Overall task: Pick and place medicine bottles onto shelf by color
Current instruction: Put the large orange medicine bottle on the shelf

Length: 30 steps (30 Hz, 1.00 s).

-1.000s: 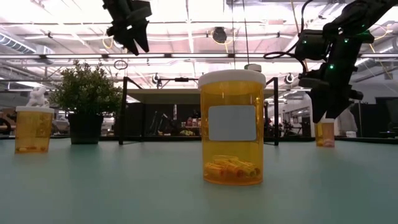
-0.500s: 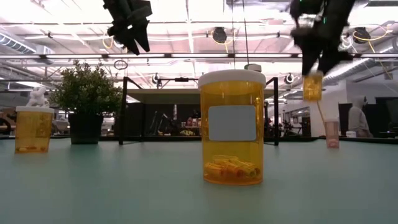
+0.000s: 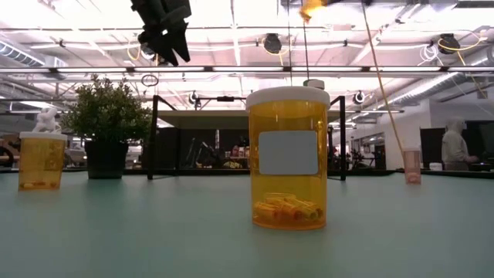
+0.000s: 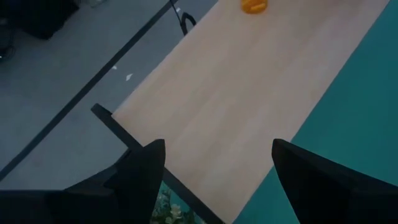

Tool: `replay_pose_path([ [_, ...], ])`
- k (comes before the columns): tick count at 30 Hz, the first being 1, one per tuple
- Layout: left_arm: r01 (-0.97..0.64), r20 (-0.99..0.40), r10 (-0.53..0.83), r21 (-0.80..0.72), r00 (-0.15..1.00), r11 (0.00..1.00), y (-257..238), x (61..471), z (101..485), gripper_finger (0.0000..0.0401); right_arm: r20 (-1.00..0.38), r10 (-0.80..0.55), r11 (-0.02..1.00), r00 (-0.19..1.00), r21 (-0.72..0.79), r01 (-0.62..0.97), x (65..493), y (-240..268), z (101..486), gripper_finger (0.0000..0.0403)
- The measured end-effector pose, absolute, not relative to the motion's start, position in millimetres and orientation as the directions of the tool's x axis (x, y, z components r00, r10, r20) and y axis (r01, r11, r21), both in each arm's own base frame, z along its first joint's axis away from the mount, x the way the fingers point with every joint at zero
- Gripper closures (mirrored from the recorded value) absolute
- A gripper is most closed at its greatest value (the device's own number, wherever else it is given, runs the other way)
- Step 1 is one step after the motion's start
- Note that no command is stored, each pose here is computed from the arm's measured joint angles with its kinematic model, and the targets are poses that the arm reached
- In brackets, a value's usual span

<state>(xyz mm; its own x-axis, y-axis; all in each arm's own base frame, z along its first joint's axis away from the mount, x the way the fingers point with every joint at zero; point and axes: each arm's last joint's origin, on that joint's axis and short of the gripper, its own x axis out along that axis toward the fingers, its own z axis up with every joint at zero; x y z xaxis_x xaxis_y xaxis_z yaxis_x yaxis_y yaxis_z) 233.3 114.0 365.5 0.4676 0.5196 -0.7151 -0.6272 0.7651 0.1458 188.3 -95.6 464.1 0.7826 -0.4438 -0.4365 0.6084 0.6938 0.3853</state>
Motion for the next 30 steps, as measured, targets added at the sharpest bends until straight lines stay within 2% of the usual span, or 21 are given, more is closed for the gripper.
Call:
replay_pose_path([
  [3, -0.623, -0.715, 0.523, 0.156, 0.464, 0.767, 115.6, 232.6, 365.4, 0.0105, -0.468, -0.414, 0.739, 0.781, 0.328, 0.588, 225.4, -113.3, 467.0, 0.0197],
  [7, -0.637, -0.717, 0.522, 0.142, 0.461, 0.758, 115.9, 232.1, 365.2, 0.0105, -0.565, -0.351, 0.803, 0.747, 0.229, 0.550, 278.9, -139.3, 451.1, 0.0197],
  [13, -0.682, -0.744, 0.509, 0.100, 0.433, 0.725, 114.6, 229.3, 362.6, 0.0105, -0.778, -0.288, 0.847, 0.558, 0.065, 0.528, 329.2, -170.2, 392.9, 0.0197],
  [19, -0.684, -0.756, 0.495, 0.087, 0.428, 0.724, 109.9, 230.1, 361.3, 0.0105, -0.873, -0.232, 0.860, 0.429, 0.022, 0.511, 347.5, -184.5, 351.5, 0.0195],
  [30, -0.687, -0.759, 0.481, 0.062, 0.438, 0.724, 102.8, 232.8, 360.9, 0.0105, -0.898, -0.230, 0.850, 0.374, 0.002, 0.526, 347.4, -214.8, 329.2, 0.0193],
])
